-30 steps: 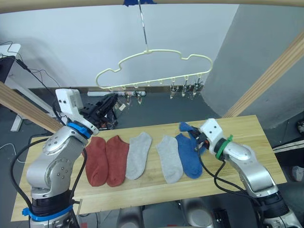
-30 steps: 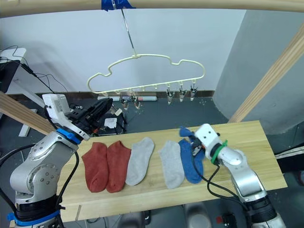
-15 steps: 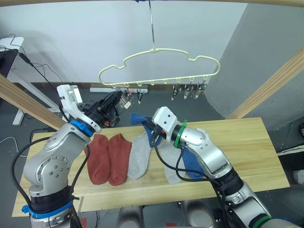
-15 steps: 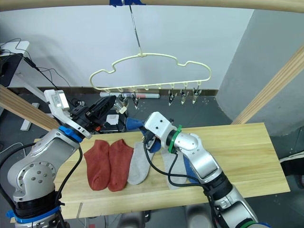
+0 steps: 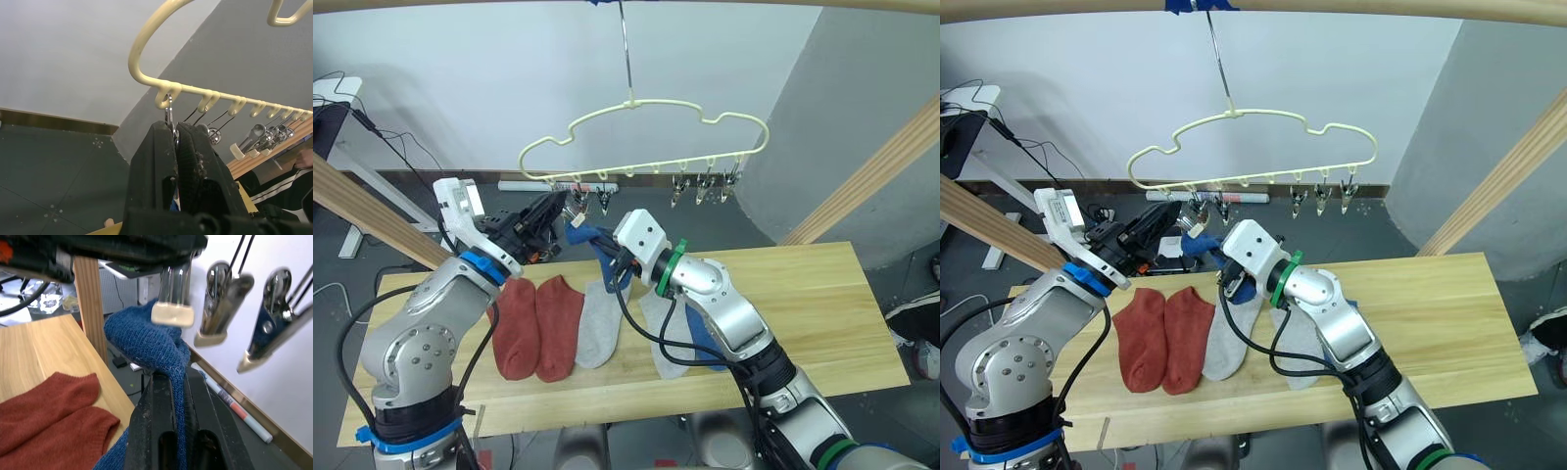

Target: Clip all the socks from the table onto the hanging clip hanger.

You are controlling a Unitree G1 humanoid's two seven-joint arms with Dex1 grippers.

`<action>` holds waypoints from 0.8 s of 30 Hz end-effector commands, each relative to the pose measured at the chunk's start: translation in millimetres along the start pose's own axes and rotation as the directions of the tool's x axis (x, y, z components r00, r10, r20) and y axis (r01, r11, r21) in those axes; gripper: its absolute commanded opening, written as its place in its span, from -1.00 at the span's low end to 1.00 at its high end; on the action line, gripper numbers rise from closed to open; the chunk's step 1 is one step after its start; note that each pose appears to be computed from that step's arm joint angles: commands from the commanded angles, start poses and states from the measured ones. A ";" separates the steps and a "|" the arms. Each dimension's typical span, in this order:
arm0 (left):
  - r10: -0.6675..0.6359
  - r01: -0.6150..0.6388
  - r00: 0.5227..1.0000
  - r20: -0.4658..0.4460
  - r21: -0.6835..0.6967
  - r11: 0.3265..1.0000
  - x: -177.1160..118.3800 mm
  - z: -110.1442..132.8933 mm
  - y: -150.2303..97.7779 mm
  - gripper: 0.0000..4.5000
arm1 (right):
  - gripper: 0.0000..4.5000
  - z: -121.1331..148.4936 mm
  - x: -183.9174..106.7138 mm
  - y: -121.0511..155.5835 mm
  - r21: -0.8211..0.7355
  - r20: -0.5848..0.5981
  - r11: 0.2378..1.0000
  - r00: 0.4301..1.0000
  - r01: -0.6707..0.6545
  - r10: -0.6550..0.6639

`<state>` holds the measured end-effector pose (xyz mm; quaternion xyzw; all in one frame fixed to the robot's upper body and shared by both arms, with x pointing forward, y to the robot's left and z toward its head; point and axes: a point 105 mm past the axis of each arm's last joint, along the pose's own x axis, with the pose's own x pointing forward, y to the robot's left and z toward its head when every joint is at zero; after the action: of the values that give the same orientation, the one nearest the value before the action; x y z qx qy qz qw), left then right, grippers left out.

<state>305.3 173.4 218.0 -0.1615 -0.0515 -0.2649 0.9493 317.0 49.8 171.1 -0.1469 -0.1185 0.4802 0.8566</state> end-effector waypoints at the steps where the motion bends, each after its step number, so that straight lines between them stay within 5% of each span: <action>1: -0.036 0.035 0.999 0.030 0.034 0.999 -2.5 8.0 -11.3 -1.00 | -0.99 19.2 2.7 1.4 -0.016 0.081 1.000 0.997 0.001 0.000; 9: -0.025 0.024 0.999 0.046 0.026 0.999 -2.8 9.1 -9.4 -1.00 | -0.99 22.1 8.4 6.4 -0.009 0.093 1.000 0.996 -0.015 0.016; 10: -0.025 0.024 0.999 0.046 0.026 0.999 -3.2 9.2 -9.2 -0.70 | -1.00 22.2 9.1 6.8 -0.009 0.093 1.000 0.996 -0.017 0.017; 16: -0.036 0.036 0.999 0.024 0.010 0.999 -6.0 5.0 -9.4 0.09 | -1.00 23.6 12.0 12.6 0.000 0.101 0.998 0.993 -0.058 0.058; 22: -0.035 0.036 0.999 -0.016 0.084 0.996 -10.6 -0.6 -6.5 0.92 | -0.17 18.1 13.3 21.1 -0.002 0.063 0.994 0.992 -0.113 0.113; 24: -0.014 0.016 1.000 -0.017 0.113 0.993 -11.1 -1.0 -3.4 0.99 | -0.05 16.0 11.5 22.1 -0.022 0.050 0.992 0.991 -0.122 0.123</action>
<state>300.1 179.2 204.3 -0.1291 -0.0322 -0.2628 0.9556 307.6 67.8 168.2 -0.1427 -0.1123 0.5232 0.8326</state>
